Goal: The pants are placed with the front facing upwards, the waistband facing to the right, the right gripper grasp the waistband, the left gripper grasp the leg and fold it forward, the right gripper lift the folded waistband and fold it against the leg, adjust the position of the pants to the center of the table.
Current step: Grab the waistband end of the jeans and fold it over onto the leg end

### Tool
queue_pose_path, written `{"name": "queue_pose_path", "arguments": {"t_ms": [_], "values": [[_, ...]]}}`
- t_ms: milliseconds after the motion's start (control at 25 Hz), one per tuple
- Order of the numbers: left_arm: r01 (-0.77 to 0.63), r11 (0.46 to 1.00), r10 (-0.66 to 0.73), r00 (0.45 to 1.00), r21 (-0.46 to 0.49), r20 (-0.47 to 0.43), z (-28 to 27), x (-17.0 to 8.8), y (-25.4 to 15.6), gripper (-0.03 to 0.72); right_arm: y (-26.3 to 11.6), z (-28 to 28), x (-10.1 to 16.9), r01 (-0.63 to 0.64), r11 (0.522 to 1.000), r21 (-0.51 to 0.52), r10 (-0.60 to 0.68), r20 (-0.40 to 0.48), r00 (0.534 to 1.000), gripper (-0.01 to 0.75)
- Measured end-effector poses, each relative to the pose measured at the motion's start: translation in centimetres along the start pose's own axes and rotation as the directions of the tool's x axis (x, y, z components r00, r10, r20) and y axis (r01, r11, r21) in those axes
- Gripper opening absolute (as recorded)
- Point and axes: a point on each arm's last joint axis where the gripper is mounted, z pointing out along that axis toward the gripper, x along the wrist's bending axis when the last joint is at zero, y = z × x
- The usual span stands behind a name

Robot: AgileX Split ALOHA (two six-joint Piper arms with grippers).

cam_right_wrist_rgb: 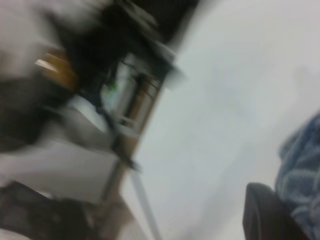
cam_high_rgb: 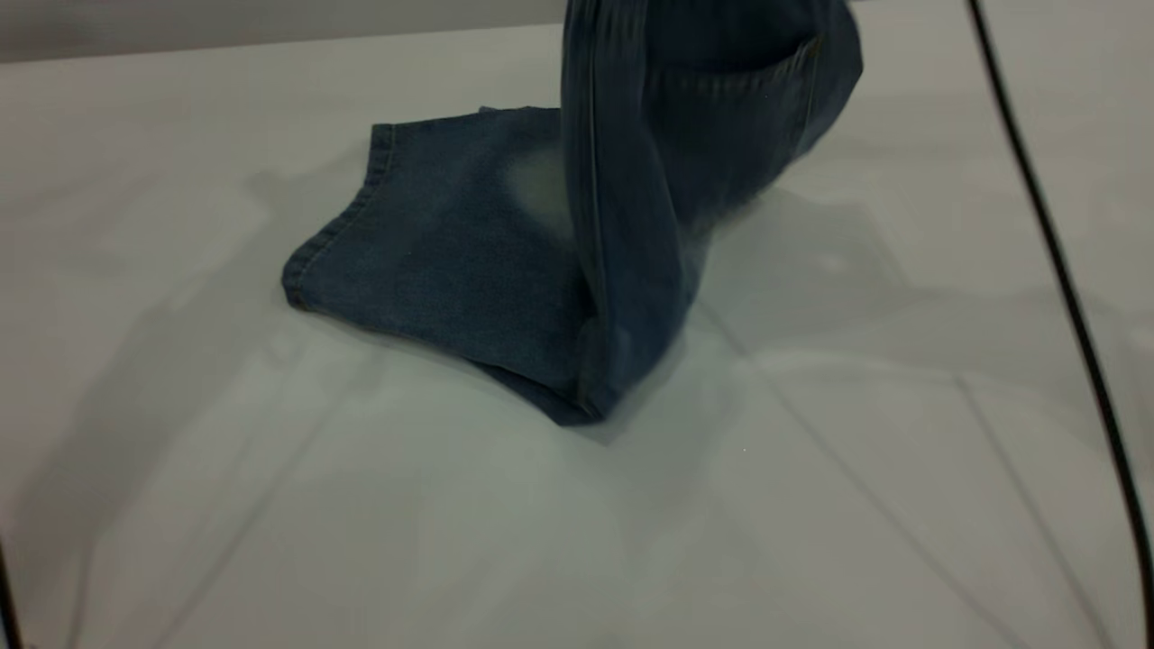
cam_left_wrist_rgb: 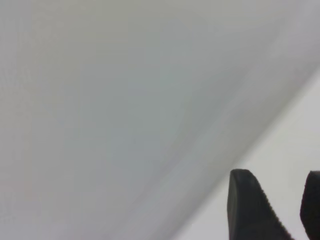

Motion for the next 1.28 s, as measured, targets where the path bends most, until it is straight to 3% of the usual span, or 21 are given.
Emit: {"name": "queue_pose_path", "arguments": {"t_ms": [200,480,960,1280], "values": [[-0.033,0.994,0.021,0.993,-0.1,-0.116,-4.9,3.3,4.8,0.259,-1.4,3.0,-1.2,0.013,0.998,0.066,-0.017,0.059,0.998,0.037],[-0.084,0.969,0.029,0.974,-0.234,-0.227,-10.6,5.4,9.5,0.259,-1.2,5.9,-1.1,0.072,0.993,0.092,-0.08,0.087,0.993,0.037],[-0.091,0.965,0.029,0.97,-0.247,-0.241,-11.5,5.6,10.0,0.259,-1.6,11.8,1.3,0.174,0.974,0.148,-0.174,-0.016,0.985,0.05],[-0.086,0.965,0.025,0.97,-0.247,-0.24,-11.5,5.6,10.0,0.259,-2.6,13.7,0.4,0.16,0.97,0.181,-0.159,-0.021,0.987,0.118]]}}
